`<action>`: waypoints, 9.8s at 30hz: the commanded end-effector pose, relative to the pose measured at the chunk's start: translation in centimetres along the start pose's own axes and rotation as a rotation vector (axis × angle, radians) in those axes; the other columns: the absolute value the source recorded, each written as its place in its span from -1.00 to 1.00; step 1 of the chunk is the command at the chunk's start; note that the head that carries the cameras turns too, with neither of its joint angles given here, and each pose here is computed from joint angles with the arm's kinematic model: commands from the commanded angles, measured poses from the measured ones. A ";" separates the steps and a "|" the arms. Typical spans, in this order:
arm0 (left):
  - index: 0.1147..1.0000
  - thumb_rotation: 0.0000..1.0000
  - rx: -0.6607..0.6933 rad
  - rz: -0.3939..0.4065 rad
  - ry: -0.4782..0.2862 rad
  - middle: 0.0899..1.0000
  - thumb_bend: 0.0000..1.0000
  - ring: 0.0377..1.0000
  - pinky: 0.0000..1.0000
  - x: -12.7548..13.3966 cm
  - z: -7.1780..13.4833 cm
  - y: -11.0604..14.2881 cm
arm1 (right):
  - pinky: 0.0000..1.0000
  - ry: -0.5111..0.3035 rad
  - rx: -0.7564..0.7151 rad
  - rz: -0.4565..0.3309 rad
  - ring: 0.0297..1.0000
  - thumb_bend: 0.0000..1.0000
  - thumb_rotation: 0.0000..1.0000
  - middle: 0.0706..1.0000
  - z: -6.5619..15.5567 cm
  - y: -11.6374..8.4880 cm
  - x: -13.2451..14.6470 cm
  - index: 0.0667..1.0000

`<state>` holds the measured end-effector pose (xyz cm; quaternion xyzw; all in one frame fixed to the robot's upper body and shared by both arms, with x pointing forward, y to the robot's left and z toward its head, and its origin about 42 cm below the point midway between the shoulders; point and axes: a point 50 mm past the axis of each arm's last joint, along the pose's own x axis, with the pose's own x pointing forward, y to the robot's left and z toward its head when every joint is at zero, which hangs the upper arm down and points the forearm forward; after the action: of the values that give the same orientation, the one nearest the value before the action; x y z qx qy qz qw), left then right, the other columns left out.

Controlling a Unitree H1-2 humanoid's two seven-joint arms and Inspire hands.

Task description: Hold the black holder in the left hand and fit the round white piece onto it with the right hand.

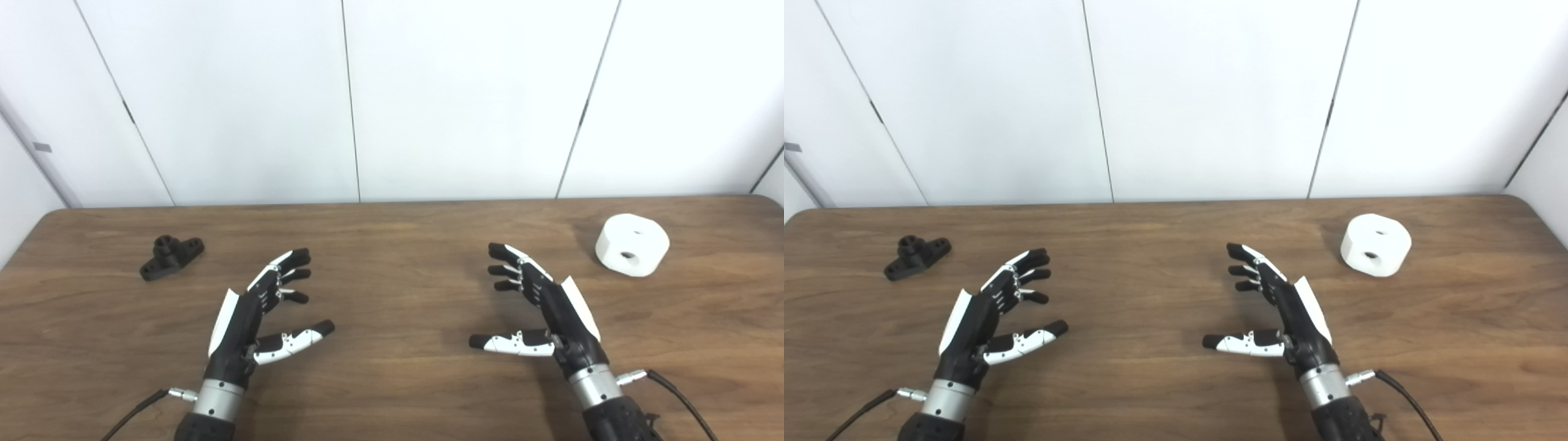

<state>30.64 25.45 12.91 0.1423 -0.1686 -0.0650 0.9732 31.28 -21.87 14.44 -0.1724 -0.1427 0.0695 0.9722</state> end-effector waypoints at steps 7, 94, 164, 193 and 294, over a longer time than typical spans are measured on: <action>0.66 -0.84 0.006 -0.006 0.006 0.67 0.49 0.58 0.22 -0.4 -0.2 -0.4 | 0.43 -0.080 -0.001 -0.012 0.59 0.55 -0.84 0.71 1.4 -0.4 0.7 0.69; 0.70 -0.46 1.111 0.223 0.196 0.78 0.74 0.75 0.38 8.1 11.3 18.8 | 0.34 -0.065 -0.022 -0.017 0.58 0.40 -1.00 0.75 2.4 -3.3 0.5 0.72; 0.56 -0.14 0.986 0.276 0.643 0.97 0.84 1.00 0.81 8.1 -3.0 19.4 | 0.55 -0.038 0.022 0.006 0.67 0.31 -1.00 0.84 4.7 -2.5 -1.0 0.79; 0.56 -0.25 0.862 0.195 0.649 0.96 0.79 1.00 0.94 9.3 -4.1 17.3 | 0.68 0.002 0.032 -0.019 0.69 0.31 -1.00 0.83 6.1 -2.7 -1.9 0.78; -0.17 -0.90 0.655 -0.719 0.108 0.77 0.05 0.98 0.95 -0.7 -3.5 -9.8 | 0.35 -0.114 -0.114 -0.123 0.52 0.47 -0.68 0.73 6.6 -8.5 0.7 0.67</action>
<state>32.42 16.63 10.94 0.4442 -0.1639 -0.2798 0.8352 30.43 -27.34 21.03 -0.2074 -0.1679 0.0134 0.9636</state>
